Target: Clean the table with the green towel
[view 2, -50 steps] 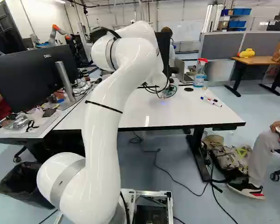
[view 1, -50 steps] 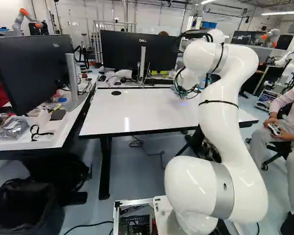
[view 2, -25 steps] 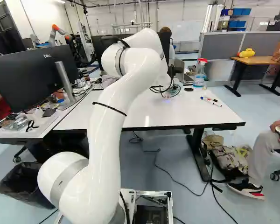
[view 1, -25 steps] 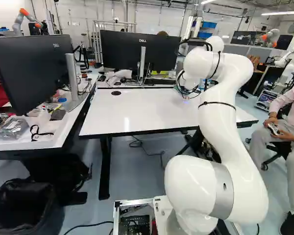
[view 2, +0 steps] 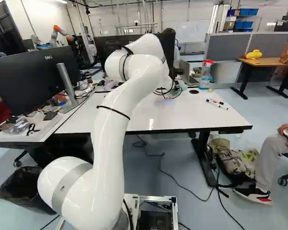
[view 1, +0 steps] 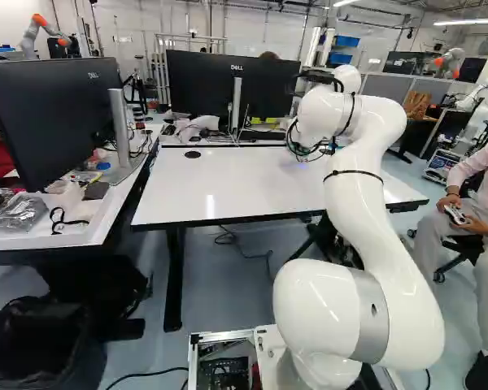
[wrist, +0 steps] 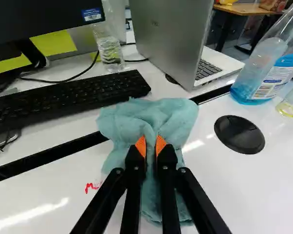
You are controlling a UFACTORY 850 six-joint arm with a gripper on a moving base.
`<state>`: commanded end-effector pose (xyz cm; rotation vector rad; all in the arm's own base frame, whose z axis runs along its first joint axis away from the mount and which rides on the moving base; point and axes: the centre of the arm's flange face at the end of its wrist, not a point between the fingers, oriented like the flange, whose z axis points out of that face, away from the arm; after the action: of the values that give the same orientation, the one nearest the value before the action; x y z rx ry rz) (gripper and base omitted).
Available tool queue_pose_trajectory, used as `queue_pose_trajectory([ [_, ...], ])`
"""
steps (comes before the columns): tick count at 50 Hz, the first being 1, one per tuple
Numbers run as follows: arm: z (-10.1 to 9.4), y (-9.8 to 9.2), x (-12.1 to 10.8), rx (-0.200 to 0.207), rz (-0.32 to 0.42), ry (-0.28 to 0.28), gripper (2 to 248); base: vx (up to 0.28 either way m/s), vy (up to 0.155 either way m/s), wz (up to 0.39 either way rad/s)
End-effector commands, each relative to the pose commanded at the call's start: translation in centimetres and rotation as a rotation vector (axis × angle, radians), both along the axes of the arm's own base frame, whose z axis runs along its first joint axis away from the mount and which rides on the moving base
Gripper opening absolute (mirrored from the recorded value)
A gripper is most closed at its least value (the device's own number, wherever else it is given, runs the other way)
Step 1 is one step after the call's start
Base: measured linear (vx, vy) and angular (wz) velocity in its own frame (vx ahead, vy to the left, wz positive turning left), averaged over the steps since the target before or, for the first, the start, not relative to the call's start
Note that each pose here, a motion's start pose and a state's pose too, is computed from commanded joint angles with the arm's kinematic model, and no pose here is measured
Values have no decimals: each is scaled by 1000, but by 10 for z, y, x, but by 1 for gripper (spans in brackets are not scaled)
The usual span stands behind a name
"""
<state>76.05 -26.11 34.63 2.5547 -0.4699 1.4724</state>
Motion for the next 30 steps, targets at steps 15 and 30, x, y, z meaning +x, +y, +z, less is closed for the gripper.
queue_pose_trajectory([
  [15,4,26,-8,7,28,21,42,0,0,0],
  [30,8,52,-18,13,57,41,42,0,0,0],
])
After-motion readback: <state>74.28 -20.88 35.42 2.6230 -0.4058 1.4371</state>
